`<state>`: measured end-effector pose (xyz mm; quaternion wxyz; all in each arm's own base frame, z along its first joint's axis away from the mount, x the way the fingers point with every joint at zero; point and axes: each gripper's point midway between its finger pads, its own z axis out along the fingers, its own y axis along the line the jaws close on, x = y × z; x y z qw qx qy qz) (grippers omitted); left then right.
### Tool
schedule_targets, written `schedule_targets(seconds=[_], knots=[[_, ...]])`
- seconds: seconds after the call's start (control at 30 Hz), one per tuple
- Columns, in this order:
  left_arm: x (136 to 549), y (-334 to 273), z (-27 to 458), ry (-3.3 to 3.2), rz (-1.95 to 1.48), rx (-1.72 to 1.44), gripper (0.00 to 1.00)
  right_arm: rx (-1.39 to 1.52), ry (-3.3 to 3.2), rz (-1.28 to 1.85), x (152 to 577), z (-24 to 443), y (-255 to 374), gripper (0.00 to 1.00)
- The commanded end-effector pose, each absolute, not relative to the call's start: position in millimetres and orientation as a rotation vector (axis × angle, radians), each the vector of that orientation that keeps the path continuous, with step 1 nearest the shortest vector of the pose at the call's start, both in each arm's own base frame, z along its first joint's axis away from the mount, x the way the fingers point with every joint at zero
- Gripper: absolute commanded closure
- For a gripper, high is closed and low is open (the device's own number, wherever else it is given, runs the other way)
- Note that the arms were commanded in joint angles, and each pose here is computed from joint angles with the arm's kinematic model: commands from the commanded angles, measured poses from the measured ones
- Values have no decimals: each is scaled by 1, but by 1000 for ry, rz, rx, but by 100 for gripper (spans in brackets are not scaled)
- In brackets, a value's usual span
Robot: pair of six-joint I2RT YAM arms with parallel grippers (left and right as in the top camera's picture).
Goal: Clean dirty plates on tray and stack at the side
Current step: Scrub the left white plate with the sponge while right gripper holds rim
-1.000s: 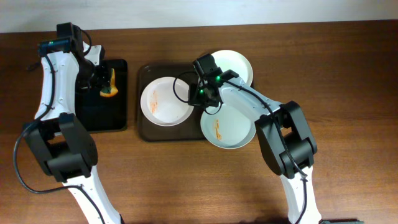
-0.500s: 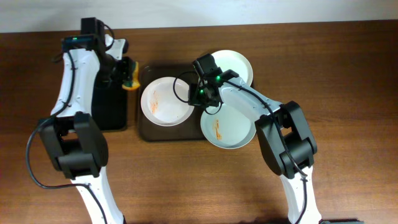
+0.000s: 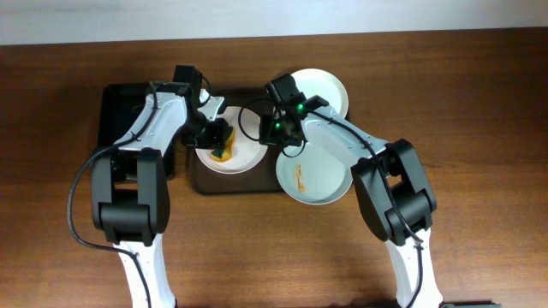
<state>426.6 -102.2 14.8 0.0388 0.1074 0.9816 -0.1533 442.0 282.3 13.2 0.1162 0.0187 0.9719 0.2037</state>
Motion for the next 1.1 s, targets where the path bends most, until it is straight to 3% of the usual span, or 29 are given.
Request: schedule_targets(seconds=[0.0, 0.43, 0.57, 0.67, 0.77, 0.87, 1.07], knots=[[430, -77, 1, 3028, -248, 240, 99, 67, 2821, 557, 449, 21, 275, 96], [501, -65, 14, 2743, -58, 178, 99, 66, 2821, 558, 449, 21, 276, 96], [470, -87, 6, 2852, -171, 296, 99, 64, 2822, 567, 448, 22, 277, 96], [430, -135, 13, 2877, -616, 523, 99, 59, 2825, 580, 447, 22, 279, 96], [427, -153, 22, 2827, -785, 540, 99, 46, 2828, 588, 444, 22, 283, 96], [453, -146, 22, 2758, -663, 525, 99, 41, 2828, 589, 443, 22, 284, 96], [503, -70, 15, 2733, -1, 168, 99, 41, 2828, 589, 443, 22, 284, 96]])
